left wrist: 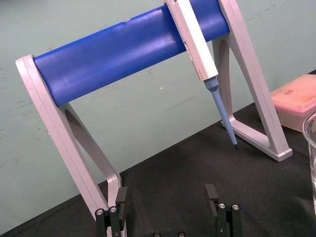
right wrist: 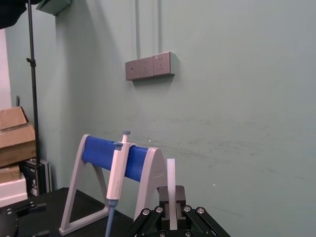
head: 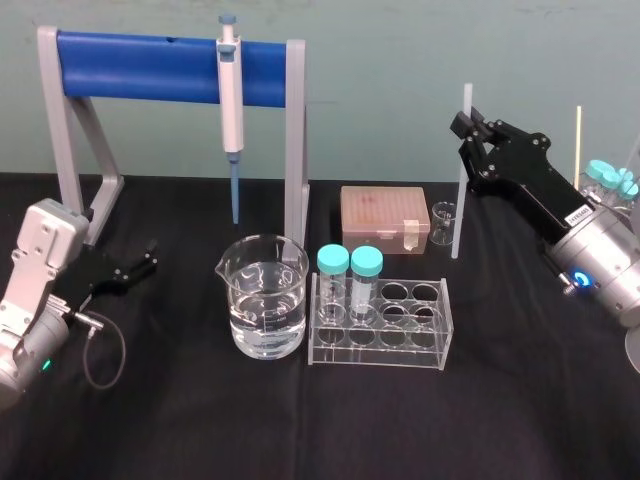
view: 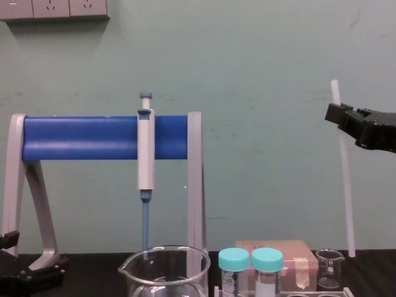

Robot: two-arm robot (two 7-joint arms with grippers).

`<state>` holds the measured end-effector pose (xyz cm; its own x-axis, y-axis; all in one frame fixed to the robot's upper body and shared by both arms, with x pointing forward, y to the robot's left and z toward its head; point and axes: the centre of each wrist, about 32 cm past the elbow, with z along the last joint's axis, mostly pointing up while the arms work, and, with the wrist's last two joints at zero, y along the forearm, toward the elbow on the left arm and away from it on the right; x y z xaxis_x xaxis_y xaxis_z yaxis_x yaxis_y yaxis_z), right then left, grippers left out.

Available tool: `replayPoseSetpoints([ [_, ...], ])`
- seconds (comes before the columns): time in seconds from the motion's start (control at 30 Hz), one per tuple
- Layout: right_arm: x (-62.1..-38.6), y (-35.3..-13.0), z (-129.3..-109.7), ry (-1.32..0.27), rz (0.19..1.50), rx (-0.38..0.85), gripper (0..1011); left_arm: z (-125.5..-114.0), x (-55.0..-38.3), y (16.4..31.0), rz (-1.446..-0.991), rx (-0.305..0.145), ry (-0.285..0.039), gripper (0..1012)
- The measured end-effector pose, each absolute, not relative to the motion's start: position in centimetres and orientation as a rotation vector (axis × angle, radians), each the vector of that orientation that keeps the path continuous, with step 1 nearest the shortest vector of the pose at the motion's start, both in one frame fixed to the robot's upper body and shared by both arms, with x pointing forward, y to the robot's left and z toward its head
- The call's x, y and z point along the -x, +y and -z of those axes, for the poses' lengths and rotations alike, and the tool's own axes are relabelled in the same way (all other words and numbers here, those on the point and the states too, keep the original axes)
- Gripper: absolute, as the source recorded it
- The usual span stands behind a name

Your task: Pick up the stirring rod with one hand, then place it down.

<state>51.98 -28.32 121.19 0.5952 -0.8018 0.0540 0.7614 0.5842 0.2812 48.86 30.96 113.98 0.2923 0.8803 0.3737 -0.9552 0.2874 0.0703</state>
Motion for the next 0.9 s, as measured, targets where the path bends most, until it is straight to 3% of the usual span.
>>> replayPoseSetpoints([
  [0.3,-52.3,-27.4,-120.9,-0.170,0.890,-0.238,70,-114.0,-48.9,31.0,-1.248,-0.304,-0.285,1000],
  [0.9,-52.7,-26.1,-118.3,-0.087,0.849,-0.186,70,-114.0,-48.9,31.0,-1.248,-0.304,-0.285,1000],
])
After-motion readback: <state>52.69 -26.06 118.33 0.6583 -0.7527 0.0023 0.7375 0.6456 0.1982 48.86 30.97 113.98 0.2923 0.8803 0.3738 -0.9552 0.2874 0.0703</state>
